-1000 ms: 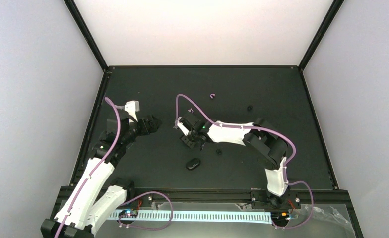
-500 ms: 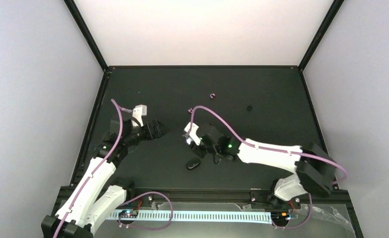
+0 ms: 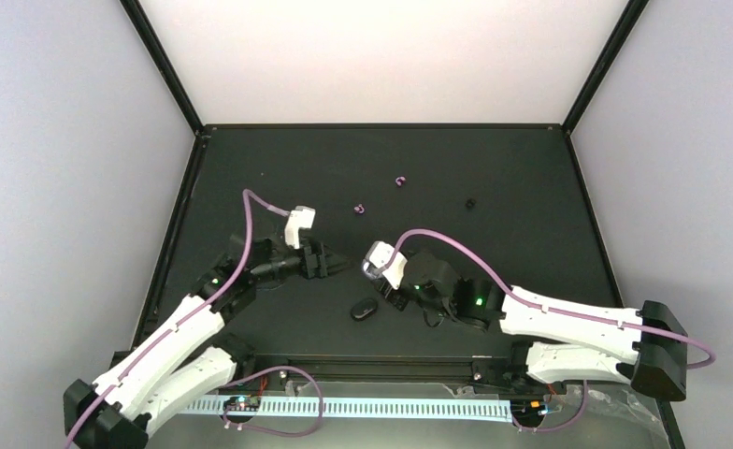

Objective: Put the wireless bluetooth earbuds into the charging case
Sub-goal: Pick up the charging case at the center of the board.

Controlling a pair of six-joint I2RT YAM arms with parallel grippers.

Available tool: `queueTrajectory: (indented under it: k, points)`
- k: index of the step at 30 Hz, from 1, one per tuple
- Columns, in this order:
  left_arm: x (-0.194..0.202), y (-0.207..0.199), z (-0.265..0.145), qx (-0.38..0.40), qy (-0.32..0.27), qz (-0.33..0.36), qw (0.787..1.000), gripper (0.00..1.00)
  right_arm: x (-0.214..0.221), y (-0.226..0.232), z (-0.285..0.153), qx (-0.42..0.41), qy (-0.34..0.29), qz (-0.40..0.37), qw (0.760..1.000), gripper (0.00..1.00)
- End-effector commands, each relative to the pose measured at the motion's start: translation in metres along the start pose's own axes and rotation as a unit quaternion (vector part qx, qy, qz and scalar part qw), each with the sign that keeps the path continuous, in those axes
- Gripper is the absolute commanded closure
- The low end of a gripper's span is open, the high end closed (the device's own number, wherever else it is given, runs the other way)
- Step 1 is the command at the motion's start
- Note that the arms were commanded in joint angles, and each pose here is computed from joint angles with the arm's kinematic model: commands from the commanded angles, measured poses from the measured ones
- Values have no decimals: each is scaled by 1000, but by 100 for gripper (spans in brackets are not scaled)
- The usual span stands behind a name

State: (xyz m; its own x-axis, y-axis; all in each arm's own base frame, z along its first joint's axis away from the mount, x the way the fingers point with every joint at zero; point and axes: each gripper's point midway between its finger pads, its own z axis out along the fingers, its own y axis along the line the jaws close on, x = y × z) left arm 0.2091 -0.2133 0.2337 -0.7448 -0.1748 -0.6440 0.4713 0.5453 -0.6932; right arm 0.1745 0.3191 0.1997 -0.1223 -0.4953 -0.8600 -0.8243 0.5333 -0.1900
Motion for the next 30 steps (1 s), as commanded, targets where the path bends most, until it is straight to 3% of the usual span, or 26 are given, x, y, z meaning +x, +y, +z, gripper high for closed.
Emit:
queueTrajectory:
  k: [1, 12, 30]
  points:
    - [-2, -24, 13, 33, 17, 22, 999, 18, -7, -5, -11, 12, -14, -15, 1000, 62]
    - [9, -42, 33, 51, 55, 43, 996, 26, -12, 8, -15, -8, -22, -27, 999, 62]
    - [27, -55, 44, 110, 91, 13, 990, 35, -36, 7, -16, -4, -61, -23, 998, 62]
